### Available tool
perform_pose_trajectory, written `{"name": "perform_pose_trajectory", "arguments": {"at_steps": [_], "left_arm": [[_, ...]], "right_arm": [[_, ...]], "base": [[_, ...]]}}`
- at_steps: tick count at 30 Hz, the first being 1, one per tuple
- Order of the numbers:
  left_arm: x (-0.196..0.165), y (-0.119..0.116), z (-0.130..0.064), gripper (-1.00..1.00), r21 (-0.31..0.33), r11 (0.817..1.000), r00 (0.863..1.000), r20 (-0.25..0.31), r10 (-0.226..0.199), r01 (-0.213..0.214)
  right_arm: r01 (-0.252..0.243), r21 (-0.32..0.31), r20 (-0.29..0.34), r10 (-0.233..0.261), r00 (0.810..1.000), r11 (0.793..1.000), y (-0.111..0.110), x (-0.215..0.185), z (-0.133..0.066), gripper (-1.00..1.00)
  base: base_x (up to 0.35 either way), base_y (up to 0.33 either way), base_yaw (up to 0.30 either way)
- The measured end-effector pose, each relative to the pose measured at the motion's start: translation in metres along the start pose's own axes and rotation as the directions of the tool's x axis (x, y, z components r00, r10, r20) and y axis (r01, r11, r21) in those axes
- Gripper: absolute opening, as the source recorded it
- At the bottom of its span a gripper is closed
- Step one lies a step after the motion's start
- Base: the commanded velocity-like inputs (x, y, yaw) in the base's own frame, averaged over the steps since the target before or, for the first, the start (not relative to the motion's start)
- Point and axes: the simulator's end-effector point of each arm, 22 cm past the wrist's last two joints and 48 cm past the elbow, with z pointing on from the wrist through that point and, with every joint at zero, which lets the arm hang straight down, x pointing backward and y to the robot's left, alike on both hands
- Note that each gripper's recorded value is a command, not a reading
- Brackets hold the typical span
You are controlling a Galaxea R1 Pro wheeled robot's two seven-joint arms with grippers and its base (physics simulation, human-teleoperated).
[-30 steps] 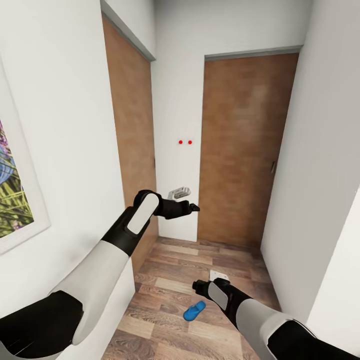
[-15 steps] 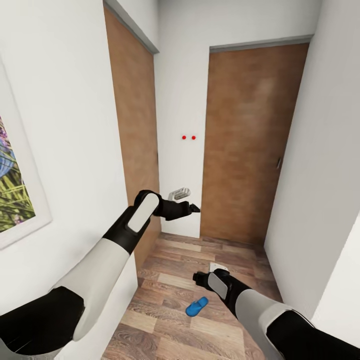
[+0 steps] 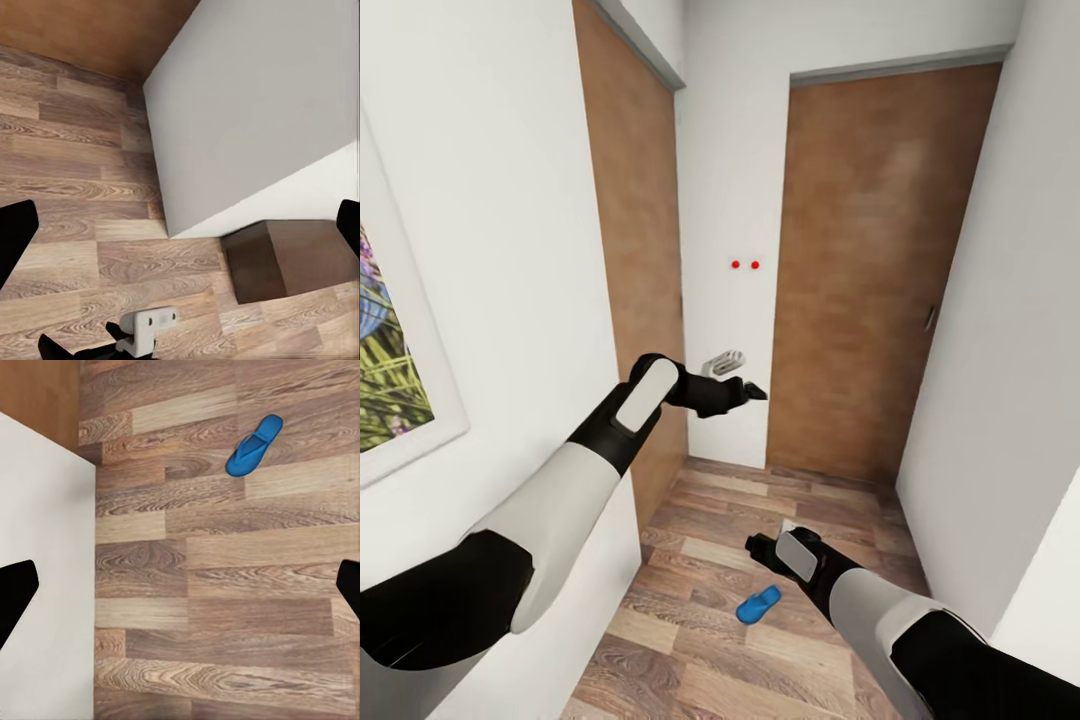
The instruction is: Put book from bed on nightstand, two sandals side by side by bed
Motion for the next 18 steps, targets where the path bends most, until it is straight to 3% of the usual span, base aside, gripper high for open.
{"name": "perform_pose_trajectory", "arguments": {"at_steps": [7,18], "left_arm": [[0.015,-0.023,0.013,1.00,0.098,0.994,0.998,-0.024,0.051,-0.049],[0.028,-0.024,0.026,1.00,0.153,0.987,0.997,-0.042,0.058,-0.051]], "right_arm": [[-0.011,0.003,0.003,0.011,1.000,1.000,-0.003,0.003,0.011,1.00],[-0.029,0.010,0.034,0.028,0.999,1.000,-0.011,0.003,0.029,1.00]], "base": [[0.000,0.000,0.048],[0.000,0.000,0.007]]}}
